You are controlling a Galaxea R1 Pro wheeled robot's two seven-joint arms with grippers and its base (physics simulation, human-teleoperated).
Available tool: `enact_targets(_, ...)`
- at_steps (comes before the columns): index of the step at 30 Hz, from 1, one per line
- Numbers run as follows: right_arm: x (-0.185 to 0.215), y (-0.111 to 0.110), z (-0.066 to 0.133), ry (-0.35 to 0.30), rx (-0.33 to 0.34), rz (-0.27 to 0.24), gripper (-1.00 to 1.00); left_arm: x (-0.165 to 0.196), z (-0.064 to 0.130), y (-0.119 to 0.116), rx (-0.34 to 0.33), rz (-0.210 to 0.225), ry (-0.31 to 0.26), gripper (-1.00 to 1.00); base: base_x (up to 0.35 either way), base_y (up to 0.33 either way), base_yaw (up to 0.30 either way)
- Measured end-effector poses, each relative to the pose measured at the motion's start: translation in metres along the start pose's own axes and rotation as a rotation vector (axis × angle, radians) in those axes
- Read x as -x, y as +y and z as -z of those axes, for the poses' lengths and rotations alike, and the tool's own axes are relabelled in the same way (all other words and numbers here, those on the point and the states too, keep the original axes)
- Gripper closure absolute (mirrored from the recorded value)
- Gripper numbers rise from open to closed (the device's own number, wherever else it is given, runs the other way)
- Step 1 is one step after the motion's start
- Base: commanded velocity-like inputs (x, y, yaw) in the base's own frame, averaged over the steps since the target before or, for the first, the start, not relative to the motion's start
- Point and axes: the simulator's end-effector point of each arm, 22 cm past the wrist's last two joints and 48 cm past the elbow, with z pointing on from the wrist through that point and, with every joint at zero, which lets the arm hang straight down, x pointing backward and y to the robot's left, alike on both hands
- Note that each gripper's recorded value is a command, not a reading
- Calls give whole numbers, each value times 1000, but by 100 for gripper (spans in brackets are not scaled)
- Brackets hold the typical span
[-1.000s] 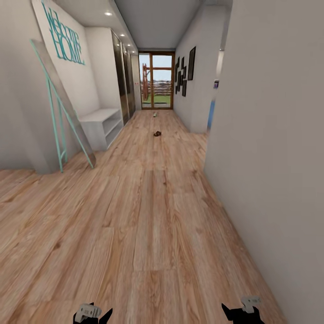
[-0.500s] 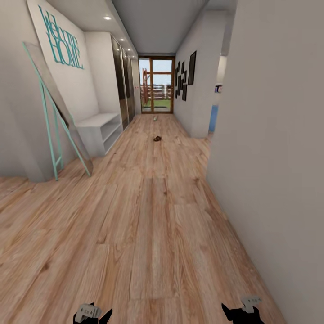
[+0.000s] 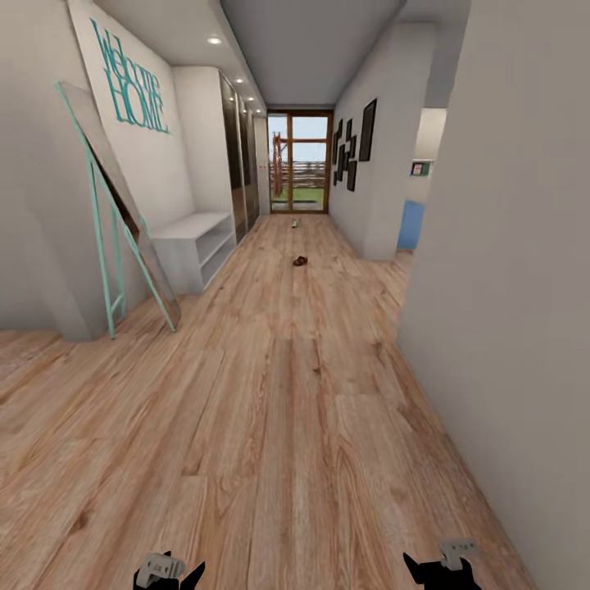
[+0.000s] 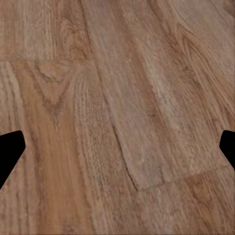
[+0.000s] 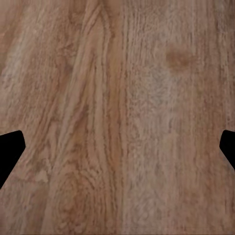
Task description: Pick up the two gym shoes and the two sandals from the corridor floor and place them onto the hallstand (shoe rack) in the corridor, making sure they are on the rack and not on the floor. Arrange them so the two gym shoes are next to each other and the two sandals are next to each other.
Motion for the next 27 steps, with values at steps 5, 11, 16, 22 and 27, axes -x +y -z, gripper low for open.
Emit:
enact_targets(5,3,1,0,-6,2,2,-100,3,0,0,0,-2,-6,-100,339,110,185)
enact_targets(11,5,1,1,-10,1,2,-100,5,0,0,-1,-4,-10,-100,339,110,112)
enact_targets(16,6,0,1,-12,0,0,-100,6,0,-1,-1,-5,-11,-100,339,102,32)
enact_targets(22,6,0,1,-12,-1,0,-100,6,0,-1,-1,-4,-11,-100,339,53,8)
enact_targets(27,3,4,1,-15,-5,-6,-100,1,1,-3,5,11,-15,-100,136,8,1)
